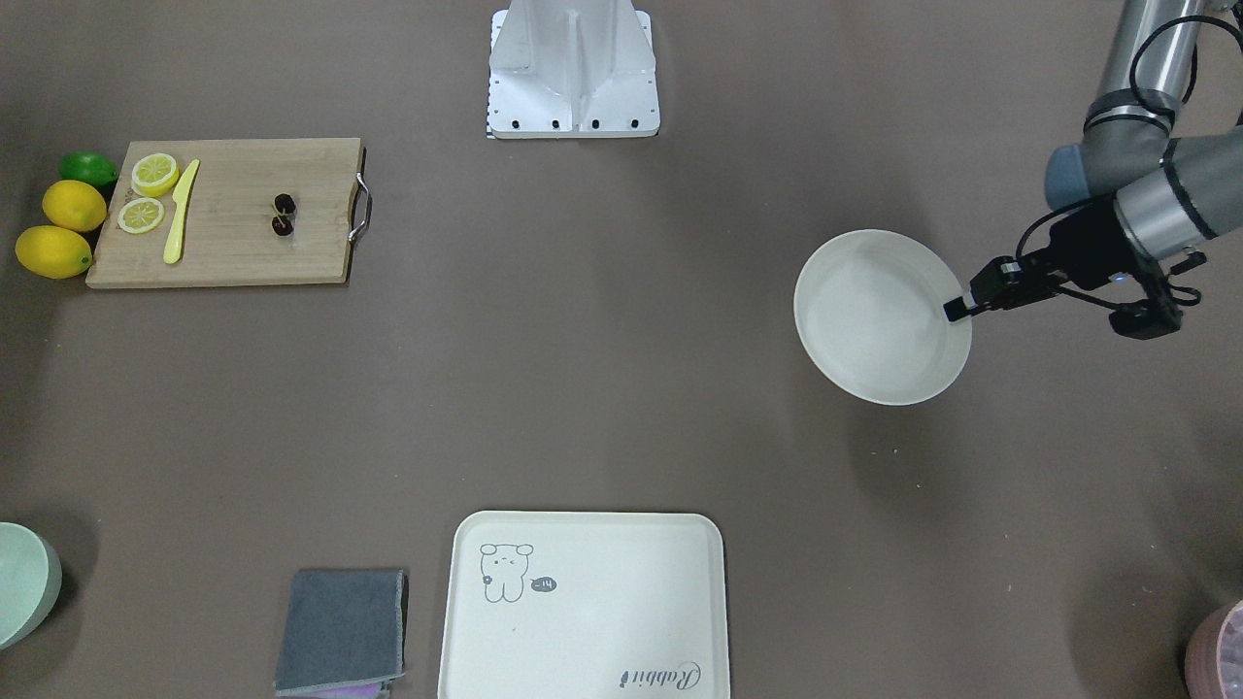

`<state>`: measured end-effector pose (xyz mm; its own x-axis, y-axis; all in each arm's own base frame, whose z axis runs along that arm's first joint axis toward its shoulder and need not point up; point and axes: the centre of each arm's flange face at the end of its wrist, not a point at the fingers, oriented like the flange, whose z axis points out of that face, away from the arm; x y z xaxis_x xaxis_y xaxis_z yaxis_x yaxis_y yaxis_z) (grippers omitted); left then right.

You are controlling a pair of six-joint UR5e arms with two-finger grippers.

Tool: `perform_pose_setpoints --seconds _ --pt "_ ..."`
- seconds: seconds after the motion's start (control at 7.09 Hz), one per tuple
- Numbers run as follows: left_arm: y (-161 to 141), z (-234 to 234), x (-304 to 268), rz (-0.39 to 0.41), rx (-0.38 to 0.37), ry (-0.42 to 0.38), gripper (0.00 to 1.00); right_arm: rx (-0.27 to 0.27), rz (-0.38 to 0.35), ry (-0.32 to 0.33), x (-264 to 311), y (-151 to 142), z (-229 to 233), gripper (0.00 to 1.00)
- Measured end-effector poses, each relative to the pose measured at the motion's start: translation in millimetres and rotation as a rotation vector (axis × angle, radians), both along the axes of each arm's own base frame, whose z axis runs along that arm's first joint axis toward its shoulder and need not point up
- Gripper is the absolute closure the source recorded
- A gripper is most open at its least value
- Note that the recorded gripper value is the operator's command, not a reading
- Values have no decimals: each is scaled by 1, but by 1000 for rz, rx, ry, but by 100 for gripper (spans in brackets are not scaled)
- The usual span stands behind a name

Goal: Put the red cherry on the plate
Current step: 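Grip the rim of the white plate with the left gripper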

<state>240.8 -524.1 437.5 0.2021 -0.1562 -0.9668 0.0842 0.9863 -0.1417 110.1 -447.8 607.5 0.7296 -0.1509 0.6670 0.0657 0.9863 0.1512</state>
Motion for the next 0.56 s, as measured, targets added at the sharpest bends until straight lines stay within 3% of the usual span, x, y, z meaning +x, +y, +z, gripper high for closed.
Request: perform_pose_setpoints --seconds 0.56 --pt "23 -123 127 -42 -38 -166 100 -3 6 1 3 2 1 0"
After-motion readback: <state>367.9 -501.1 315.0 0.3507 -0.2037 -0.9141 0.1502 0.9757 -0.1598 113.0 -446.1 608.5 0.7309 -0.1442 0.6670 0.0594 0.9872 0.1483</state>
